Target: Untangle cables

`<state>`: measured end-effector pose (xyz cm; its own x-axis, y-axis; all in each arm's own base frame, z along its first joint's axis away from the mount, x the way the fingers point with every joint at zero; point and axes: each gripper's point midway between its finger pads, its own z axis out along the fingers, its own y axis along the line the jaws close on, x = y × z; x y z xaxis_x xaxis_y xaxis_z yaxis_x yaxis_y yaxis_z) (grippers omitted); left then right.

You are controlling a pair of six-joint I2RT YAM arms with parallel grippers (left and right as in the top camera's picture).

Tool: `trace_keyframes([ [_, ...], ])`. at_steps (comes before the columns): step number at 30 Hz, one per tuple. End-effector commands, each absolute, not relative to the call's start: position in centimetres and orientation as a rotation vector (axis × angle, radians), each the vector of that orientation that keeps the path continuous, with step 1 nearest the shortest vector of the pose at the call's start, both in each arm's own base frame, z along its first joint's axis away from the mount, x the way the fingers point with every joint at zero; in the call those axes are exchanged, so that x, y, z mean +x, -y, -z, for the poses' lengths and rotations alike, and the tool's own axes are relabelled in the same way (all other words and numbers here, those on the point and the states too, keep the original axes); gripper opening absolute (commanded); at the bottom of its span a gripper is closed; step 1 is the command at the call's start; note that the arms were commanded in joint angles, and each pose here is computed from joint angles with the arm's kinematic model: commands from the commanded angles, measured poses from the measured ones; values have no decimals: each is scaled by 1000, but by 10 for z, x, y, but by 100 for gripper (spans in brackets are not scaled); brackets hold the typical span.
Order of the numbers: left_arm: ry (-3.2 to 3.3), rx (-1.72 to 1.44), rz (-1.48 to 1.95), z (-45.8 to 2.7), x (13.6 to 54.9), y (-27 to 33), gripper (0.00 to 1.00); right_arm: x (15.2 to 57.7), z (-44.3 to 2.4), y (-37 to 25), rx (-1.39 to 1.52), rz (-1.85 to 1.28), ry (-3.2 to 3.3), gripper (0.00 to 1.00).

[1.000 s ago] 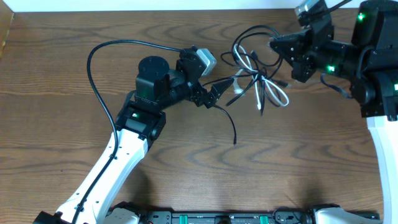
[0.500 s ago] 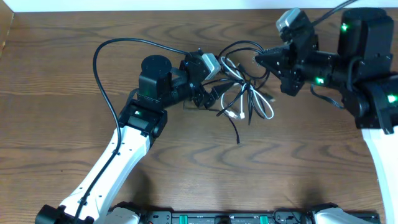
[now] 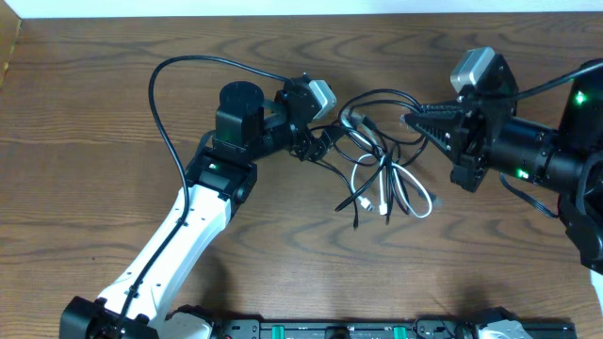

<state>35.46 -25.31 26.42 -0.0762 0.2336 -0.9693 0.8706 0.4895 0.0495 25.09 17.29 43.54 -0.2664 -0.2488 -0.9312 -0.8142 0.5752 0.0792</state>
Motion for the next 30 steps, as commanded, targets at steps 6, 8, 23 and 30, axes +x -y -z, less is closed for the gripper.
trace_keyframes([
  [6, -1570, 975, 673, -269, 359, 252, 36, 235, -447, -179, -914, -748, -1743, 1],
  [8, -1570, 975, 673, -269, 359, 252, 29, 235, -447, -179, -914, -749, -1743, 1],
  [23, -1625, 979, 688, -258, 356, 251, 7, 296, -426, -108, -479, -281, -1976, 1],
  [30, -1639, 980, 692, -255, 355, 250, 7, 325, -411, -29, -38, 134, -2067, 1],
])
